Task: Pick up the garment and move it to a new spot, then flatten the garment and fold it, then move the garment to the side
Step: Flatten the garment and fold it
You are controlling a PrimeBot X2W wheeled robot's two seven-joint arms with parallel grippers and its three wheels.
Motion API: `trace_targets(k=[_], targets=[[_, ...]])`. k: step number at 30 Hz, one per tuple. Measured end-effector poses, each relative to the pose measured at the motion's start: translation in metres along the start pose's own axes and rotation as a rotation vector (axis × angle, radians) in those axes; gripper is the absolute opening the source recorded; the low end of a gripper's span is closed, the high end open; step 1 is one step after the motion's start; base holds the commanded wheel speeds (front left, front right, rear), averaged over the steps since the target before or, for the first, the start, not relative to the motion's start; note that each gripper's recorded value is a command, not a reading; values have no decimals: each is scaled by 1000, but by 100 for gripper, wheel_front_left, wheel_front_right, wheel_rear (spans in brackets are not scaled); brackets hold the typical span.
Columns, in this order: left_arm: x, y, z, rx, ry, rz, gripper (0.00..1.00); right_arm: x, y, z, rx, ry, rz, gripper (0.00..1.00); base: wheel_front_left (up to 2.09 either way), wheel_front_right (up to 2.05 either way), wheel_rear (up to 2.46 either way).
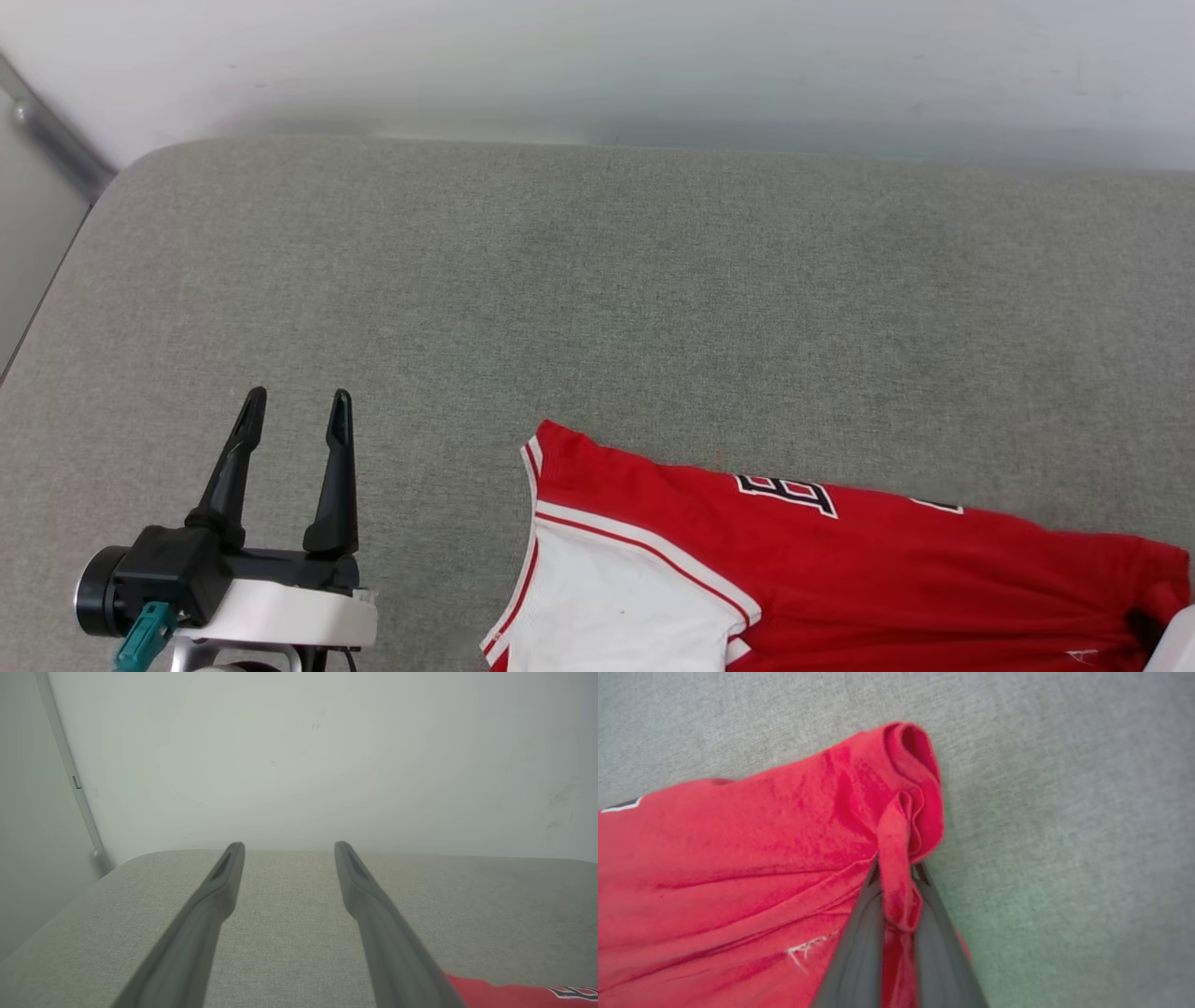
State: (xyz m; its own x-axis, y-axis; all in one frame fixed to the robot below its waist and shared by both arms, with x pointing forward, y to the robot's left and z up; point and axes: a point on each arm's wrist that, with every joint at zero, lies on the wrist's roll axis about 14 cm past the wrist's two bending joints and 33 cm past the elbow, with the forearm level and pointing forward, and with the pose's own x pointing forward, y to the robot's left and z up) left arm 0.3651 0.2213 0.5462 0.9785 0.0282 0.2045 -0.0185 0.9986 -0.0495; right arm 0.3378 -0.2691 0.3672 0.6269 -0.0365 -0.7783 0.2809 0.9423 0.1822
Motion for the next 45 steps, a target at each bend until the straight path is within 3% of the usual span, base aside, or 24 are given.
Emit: trace_targets(k=[7, 19, 37, 45], targets=[[-1, -1, 0, -3, 1, -1, 100, -6, 7, 10, -24, -20, 19, 0, 0, 0, 0], [-17, 1, 12, -25, -28, 17, 100, -47, 56, -1, -158, -7, 153, 0, 0, 0, 0], [-37, 12, 20, -29, -42, 62, 100, -93, 219, -44, -85, 100, 780, 0, 0, 0, 0], [-43, 17, 19, -20, -35, 83, 100, -100, 278, -52, -43, 126, 965, 0, 0, 0, 0]])
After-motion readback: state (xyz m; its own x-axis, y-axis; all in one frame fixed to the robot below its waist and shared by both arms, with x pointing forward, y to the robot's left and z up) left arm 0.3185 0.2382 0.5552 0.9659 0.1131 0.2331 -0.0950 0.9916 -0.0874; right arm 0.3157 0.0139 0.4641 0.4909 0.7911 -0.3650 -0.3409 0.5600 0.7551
